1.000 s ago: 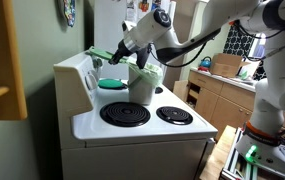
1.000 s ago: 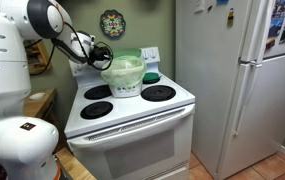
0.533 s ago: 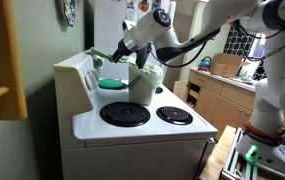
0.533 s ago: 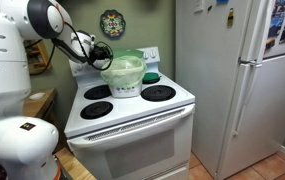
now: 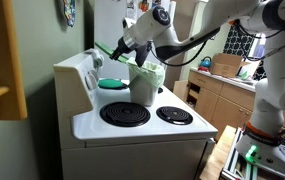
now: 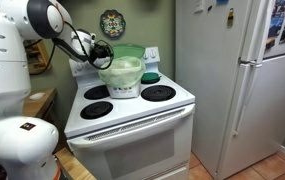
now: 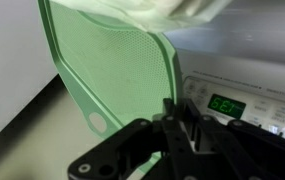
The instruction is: Close the bin
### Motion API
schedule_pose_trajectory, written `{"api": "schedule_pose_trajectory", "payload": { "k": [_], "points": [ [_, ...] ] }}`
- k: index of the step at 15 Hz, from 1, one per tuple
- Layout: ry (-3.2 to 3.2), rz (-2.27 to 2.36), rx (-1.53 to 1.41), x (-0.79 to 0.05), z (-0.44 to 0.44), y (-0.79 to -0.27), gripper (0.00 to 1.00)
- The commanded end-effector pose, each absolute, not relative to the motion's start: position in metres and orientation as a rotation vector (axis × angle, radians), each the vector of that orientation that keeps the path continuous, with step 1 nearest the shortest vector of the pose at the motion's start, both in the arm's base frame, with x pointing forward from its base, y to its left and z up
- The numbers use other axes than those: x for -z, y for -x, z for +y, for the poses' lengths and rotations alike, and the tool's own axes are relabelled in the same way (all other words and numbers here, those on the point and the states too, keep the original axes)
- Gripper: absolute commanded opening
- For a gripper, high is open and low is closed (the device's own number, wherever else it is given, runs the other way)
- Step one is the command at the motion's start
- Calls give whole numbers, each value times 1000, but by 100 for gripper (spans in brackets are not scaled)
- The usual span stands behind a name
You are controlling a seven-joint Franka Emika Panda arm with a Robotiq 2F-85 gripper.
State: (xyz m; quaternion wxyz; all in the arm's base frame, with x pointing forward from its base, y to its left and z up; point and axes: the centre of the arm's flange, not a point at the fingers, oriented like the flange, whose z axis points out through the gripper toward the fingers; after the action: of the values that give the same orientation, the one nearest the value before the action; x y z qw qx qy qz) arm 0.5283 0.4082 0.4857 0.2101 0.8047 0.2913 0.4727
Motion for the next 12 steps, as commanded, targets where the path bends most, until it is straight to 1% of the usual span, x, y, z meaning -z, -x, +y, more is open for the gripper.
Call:
{"api": "schedule_pose_trajectory", "payload": {
  "k": [1,3,5,6,7,12],
  "points": [
    [-2244,672,-1331,-478,410,-519,5],
    [-2237,576,-1332,-477,409,-517,5],
    [-2234,620,-1322,-478,408,-514,5],
    [-2233,631,-1312,-485,407,-526,5],
    [-2231,634,-1312,-485,408,-526,14],
    [-2228,632,-1312,-487,406,-528,14]
  ]
}}
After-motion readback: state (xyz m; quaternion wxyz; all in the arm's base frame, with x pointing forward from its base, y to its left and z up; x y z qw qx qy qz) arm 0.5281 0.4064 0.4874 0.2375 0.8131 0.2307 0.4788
